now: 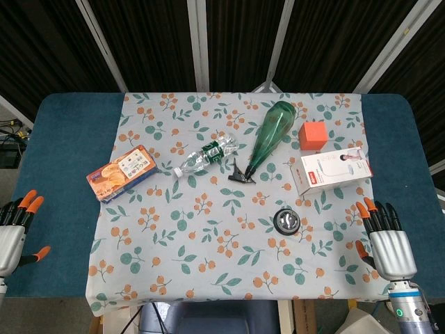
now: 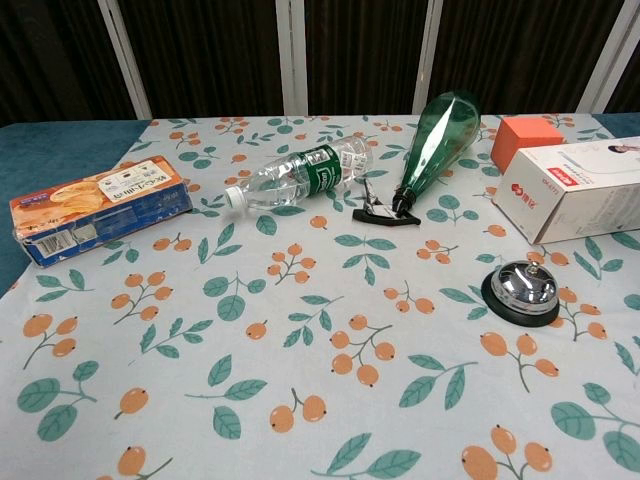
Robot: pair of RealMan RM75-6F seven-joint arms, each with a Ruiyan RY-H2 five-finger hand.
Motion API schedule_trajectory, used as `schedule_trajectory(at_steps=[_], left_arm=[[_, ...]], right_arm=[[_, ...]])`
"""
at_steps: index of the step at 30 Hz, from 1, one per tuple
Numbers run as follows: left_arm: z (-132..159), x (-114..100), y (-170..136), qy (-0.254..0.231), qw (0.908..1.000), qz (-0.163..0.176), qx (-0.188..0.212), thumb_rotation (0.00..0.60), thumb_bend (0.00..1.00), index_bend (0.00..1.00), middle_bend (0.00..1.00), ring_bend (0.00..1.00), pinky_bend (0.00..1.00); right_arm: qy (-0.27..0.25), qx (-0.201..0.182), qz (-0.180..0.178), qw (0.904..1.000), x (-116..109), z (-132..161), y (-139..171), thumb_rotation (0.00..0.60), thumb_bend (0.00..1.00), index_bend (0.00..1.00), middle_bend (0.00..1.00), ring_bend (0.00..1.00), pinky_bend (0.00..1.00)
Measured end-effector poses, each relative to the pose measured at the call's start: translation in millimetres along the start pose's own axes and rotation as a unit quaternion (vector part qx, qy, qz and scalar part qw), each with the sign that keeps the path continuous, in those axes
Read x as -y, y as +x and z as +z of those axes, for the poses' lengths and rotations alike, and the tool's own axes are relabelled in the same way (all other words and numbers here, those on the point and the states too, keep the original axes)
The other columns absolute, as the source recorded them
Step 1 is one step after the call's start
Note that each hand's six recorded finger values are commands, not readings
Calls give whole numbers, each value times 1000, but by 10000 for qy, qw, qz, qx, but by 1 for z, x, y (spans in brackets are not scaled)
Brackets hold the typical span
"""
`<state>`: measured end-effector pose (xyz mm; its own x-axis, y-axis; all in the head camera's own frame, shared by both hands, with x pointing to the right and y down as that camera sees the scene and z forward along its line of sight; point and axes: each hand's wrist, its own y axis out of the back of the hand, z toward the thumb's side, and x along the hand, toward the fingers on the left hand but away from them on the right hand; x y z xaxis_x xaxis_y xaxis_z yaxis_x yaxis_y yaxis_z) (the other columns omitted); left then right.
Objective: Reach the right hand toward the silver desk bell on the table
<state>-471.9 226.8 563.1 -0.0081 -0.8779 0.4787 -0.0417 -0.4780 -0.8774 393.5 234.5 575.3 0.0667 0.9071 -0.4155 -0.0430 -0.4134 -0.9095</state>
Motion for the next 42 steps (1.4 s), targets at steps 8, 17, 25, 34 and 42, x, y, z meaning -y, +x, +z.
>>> schedule_trajectory(at_steps=[8, 17, 25, 34, 42], left_arm=[[1, -2, -1, 9, 10000, 39, 19, 600, 12, 0, 0, 0, 0], [1, -2, -2, -1, 10000, 58, 10, 600, 11, 0, 0, 0, 0], [1, -3, -2, -33, 10000, 63, 15, 600, 12, 0, 0, 0, 0], [1, -3, -1, -34, 10000, 59, -10, 600, 11, 0, 0, 0, 0], [1, -4, 0, -36, 10000, 65, -10, 600, 12, 0, 0, 0, 0]], right_arm=[[-5, -13, 25, 10000, 1, 1, 1, 600, 408, 0, 0, 0, 0], [-31, -75, 79, 9999, 2, 3, 3, 600, 407, 0, 0, 0, 0], [-65, -115, 152, 9998, 4, 6, 3, 600, 407, 0, 0, 0, 0], [-5, -493, 395, 9980, 14, 23, -4, 600, 755, 0, 0, 0, 0], [193, -1021, 595, 9928, 31, 59, -24, 600, 924, 0, 0, 0, 0]])
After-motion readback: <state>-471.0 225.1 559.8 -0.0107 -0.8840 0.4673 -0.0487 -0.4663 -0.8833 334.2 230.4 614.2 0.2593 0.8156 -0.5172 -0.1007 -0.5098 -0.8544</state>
